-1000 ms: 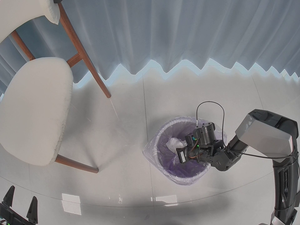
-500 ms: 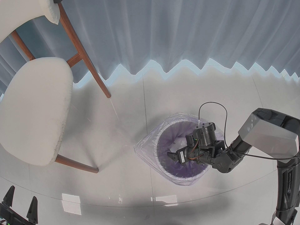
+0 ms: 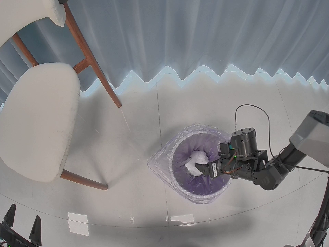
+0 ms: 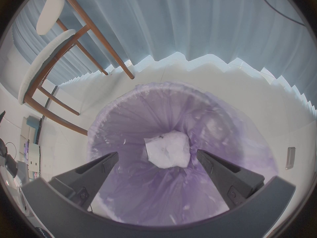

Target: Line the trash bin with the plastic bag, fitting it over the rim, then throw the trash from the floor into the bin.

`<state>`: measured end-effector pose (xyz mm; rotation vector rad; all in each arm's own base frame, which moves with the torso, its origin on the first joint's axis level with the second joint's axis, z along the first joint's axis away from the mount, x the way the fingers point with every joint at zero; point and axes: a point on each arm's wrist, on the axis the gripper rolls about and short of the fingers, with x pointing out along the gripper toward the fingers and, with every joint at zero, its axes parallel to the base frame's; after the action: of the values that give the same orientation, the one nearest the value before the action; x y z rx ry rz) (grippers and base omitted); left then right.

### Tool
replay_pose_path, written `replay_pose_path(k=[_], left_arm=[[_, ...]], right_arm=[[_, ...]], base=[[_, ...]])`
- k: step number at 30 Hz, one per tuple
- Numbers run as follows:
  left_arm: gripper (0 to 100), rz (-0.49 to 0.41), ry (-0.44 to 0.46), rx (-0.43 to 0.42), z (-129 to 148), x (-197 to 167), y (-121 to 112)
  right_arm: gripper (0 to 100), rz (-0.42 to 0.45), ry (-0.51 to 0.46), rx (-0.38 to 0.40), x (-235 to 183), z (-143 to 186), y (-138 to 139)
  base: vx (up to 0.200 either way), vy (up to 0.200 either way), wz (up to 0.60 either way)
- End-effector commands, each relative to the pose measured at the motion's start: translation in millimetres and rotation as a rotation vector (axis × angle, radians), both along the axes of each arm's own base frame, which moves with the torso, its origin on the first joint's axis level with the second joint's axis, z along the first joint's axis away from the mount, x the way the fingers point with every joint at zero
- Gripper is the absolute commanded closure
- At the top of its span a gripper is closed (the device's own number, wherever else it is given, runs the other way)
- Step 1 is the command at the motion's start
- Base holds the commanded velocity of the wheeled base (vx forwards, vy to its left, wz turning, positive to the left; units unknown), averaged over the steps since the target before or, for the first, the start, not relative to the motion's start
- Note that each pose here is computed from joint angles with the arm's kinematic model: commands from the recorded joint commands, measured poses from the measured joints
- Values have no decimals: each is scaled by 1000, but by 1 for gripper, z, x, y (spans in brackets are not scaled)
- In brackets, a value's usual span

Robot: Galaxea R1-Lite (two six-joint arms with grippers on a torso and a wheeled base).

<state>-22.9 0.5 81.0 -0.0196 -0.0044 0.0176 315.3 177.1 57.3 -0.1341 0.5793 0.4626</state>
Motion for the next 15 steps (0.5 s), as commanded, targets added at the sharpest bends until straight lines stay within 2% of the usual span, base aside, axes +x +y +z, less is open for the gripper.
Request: replay_pose_path(k=[1, 7, 15], left_arm=[[0, -1, 1, 0, -5, 0, 0], [0, 1, 1, 0, -5, 0, 0], [0, -1, 1, 0, -5, 0, 0]], right_arm=[[0, -18, -40, 30, -32, 34, -21], [0, -69, -63, 33, -65, 52, -53], [0, -189, -79, 35, -123, 67, -109]], base=[[0, 0, 0], [0, 0, 0], [0, 0, 0]])
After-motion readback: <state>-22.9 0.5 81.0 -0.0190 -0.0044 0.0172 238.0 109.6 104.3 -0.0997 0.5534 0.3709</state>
